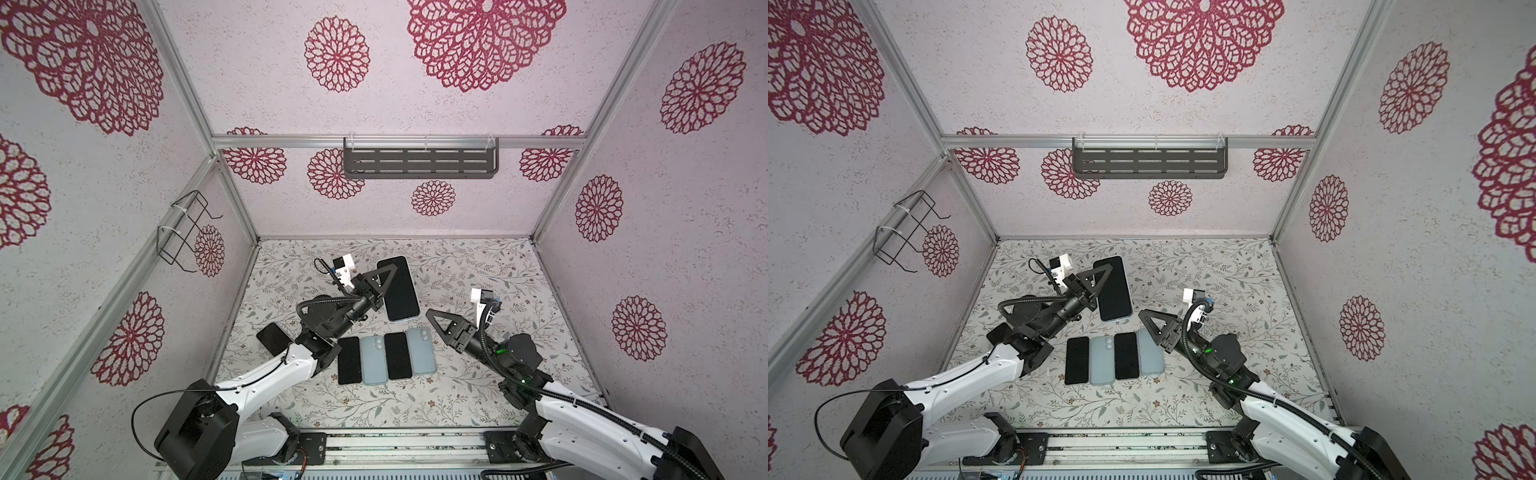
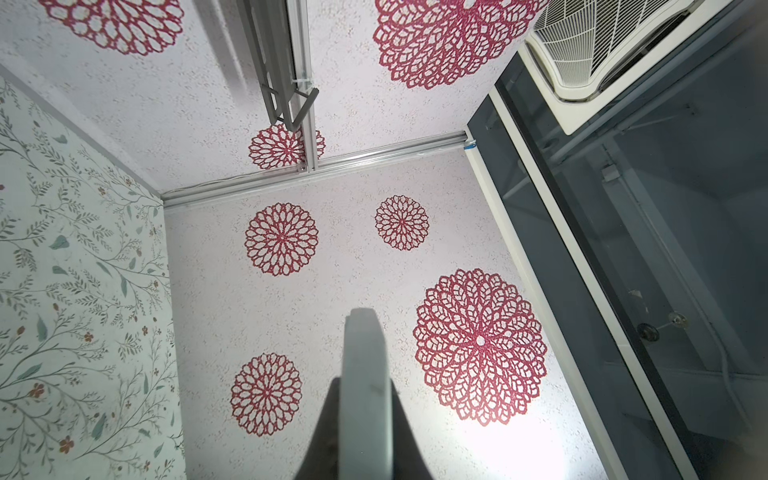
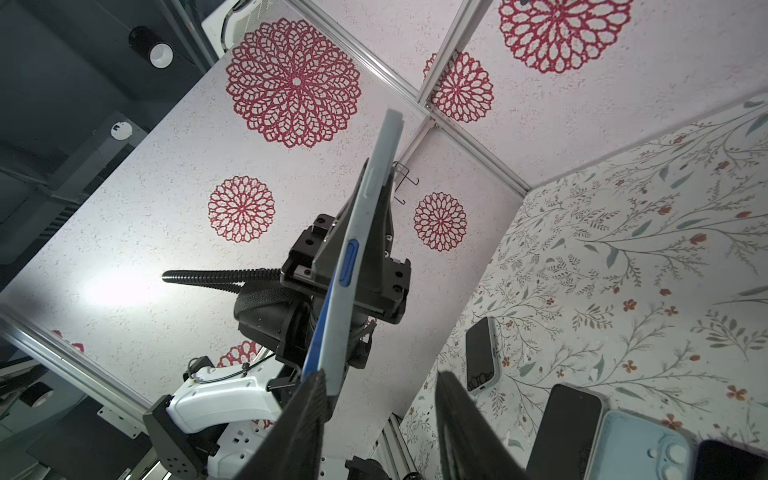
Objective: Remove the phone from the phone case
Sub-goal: 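Hold the phone upright with the left gripper while the right gripper moves below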
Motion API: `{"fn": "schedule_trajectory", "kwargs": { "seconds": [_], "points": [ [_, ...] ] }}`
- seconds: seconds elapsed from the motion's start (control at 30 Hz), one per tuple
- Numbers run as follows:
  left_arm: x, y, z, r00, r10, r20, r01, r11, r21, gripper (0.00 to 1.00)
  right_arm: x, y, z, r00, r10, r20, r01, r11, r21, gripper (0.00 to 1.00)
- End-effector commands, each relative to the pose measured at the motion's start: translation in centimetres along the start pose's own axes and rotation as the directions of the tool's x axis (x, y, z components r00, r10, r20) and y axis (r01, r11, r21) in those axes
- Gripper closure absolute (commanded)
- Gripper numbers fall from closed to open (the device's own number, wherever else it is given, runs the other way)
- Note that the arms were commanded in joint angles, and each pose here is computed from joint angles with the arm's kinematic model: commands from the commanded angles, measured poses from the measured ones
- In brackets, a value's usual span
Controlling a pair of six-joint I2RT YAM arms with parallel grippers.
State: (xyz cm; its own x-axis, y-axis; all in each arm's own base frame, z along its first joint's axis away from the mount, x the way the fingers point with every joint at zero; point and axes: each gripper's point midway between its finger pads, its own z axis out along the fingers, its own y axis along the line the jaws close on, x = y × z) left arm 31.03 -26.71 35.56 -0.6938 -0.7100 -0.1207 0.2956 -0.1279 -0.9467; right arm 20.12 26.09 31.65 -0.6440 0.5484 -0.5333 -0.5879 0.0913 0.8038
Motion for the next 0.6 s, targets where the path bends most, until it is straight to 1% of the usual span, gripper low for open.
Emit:
{"fn": "schedule_trajectory", "kwargs": {
  "seconds": [0.0, 0.57],
  "points": [
    [-0.24, -3.24, -0.29, 1.0, 0.005, 0.02, -0.007, 0.994, 0.111, 1.0, -0.47, 2.14, 0.19, 1.0, 0.003, 0.017, -0.002, 0.996, -0.091, 0.55],
    [-0.02, -3.05, -0.09, 1.0, 0.011, 0.018, -0.013, 0.993, 0.121, 1.0, 0.01, 2.55, 0.62, 1.0, 0.022, 0.004, -0.022, 0.992, -0.128, 0.56]
  ]
}}
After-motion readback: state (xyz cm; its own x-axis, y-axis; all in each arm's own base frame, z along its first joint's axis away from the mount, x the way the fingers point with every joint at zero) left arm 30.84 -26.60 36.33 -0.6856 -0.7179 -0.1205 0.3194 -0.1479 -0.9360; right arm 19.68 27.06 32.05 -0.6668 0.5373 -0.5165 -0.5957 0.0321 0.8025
